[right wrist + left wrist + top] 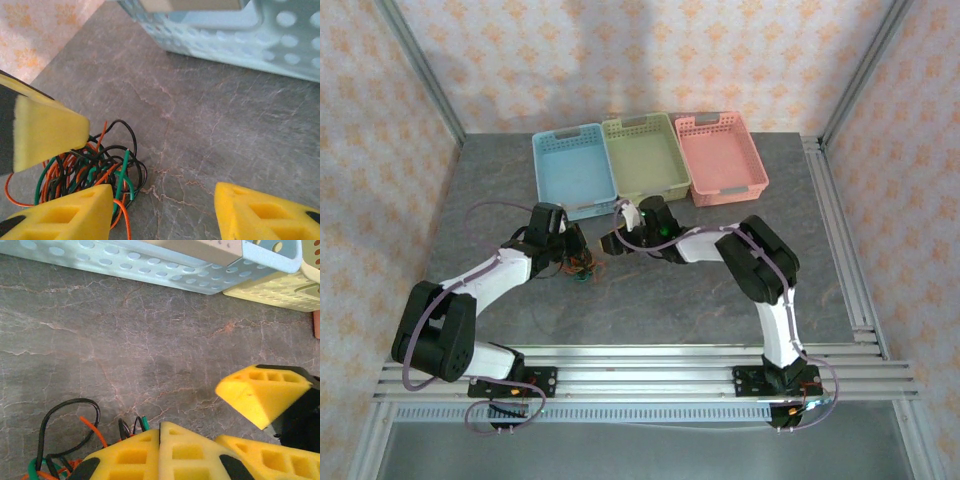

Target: Untangle the cables

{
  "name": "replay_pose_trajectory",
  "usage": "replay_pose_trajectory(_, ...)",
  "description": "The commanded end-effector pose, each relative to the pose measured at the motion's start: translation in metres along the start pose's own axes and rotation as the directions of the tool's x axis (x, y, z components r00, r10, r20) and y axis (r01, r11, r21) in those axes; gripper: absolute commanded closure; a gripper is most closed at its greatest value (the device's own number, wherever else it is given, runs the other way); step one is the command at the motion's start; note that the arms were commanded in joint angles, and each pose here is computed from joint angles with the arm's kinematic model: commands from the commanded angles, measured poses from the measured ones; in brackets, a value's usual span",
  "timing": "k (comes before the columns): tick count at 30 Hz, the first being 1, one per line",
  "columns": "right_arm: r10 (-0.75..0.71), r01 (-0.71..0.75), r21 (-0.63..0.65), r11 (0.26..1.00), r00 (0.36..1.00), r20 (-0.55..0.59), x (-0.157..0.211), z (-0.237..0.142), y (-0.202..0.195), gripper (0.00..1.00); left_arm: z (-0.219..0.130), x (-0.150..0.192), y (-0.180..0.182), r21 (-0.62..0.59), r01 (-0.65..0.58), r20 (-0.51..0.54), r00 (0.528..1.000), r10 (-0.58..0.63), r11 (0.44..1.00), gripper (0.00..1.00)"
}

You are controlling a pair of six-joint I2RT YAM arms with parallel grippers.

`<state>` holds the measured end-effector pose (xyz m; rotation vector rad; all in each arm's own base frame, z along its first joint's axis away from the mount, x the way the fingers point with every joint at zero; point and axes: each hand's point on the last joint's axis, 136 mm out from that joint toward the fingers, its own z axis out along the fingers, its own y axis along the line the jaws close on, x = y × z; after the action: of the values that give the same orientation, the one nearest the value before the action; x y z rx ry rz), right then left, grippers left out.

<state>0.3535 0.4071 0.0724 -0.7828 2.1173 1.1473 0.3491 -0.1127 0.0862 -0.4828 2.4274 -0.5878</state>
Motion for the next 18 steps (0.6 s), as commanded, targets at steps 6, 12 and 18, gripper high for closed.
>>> replay_pose_trajectory(6, 0.075, -0.087, -0.086, 0.992, 0.988, -0.138, 0.024, 0.010, 0.010, 0.45, -0.006, -0.002, -0.002, -0.008, -0.008, 0.015, 1.000, 0.008, 1.000, 1.00)
replay_pose_trajectory(12, 0.077, -0.093, -0.109, 0.990, 0.986, -0.146, 0.025, 0.011, 0.013, 0.45, -0.006, -0.003, -0.001, -0.011, -0.008, 0.017, 1.000, 0.008, 1.000, 1.00)
replay_pose_trajectory(18, 0.082, -0.104, -0.127, 0.986, 0.983, -0.165, 0.029, 0.013, 0.016, 0.46, -0.006, -0.002, -0.001, -0.013, -0.007, 0.015, 1.000, 0.007, 1.000, 1.00)
